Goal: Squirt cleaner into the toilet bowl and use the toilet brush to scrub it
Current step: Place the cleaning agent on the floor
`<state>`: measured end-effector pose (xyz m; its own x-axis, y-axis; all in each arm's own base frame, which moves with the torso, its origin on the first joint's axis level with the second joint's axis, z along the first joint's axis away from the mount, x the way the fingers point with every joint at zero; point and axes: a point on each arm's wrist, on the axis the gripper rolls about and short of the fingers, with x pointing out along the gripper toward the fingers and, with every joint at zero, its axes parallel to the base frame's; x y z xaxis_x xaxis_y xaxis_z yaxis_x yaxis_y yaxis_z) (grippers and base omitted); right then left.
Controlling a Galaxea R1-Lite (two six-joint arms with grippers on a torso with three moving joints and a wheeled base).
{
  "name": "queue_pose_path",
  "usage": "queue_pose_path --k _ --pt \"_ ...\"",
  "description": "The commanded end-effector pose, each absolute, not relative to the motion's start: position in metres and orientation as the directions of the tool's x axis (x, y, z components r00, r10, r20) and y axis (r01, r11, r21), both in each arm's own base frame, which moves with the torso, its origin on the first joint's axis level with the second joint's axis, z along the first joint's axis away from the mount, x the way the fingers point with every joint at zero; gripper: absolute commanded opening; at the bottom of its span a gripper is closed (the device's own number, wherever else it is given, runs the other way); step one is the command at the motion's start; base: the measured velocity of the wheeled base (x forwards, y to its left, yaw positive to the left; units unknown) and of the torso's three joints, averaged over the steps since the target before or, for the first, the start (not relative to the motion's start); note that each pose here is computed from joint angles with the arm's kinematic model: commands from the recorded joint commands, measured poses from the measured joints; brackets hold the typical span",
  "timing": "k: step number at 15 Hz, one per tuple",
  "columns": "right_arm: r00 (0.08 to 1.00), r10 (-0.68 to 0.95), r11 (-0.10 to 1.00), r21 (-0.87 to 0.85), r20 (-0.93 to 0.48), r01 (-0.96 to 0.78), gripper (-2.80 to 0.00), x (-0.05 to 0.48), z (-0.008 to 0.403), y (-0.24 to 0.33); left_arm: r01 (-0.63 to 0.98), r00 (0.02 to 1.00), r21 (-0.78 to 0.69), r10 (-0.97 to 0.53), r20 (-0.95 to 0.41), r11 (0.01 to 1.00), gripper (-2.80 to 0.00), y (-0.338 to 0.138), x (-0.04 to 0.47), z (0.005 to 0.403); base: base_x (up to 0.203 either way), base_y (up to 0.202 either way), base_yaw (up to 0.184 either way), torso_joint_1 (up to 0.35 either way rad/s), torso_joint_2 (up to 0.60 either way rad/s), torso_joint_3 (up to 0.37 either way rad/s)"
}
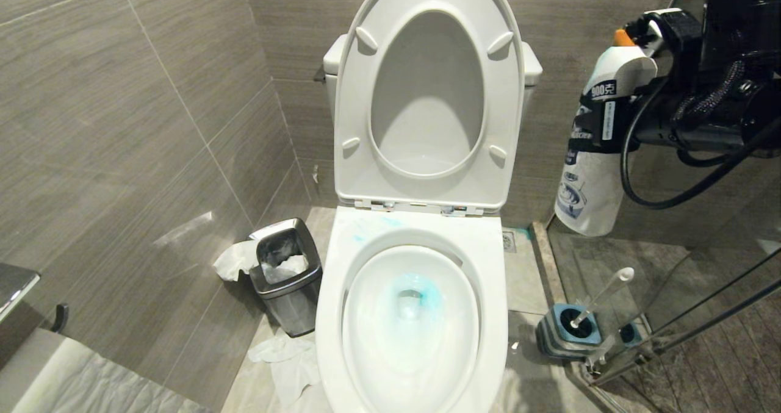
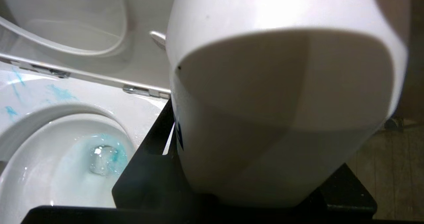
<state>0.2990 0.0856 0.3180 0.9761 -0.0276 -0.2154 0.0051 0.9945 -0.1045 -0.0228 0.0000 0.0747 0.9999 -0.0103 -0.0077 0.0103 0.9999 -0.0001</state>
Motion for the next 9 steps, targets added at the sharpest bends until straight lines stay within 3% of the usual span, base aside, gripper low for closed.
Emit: queue_pose_path --k 1,9 --pt "0.98 -0.047 0.996 -0.089 -0.195 0.03 -2.8 0.295 0.316 0.066 0.011 1.0 0.0 -0.011 -0.011 1.0 -2.8 0.0 -0.023 0.074 0.0 0.0 0.0 0.0 0.0 0.0" --pt "0.99 -0.054 0.997 -0.059 -0.132 0.047 -2.8 0.315 0.283 0.046 0.011 1.0 -0.002 -0.011 -0.011 1.0 -2.8 0.0 -0.023 0.074 0.0 0.0 0.0 0.0 0.0 0.0"
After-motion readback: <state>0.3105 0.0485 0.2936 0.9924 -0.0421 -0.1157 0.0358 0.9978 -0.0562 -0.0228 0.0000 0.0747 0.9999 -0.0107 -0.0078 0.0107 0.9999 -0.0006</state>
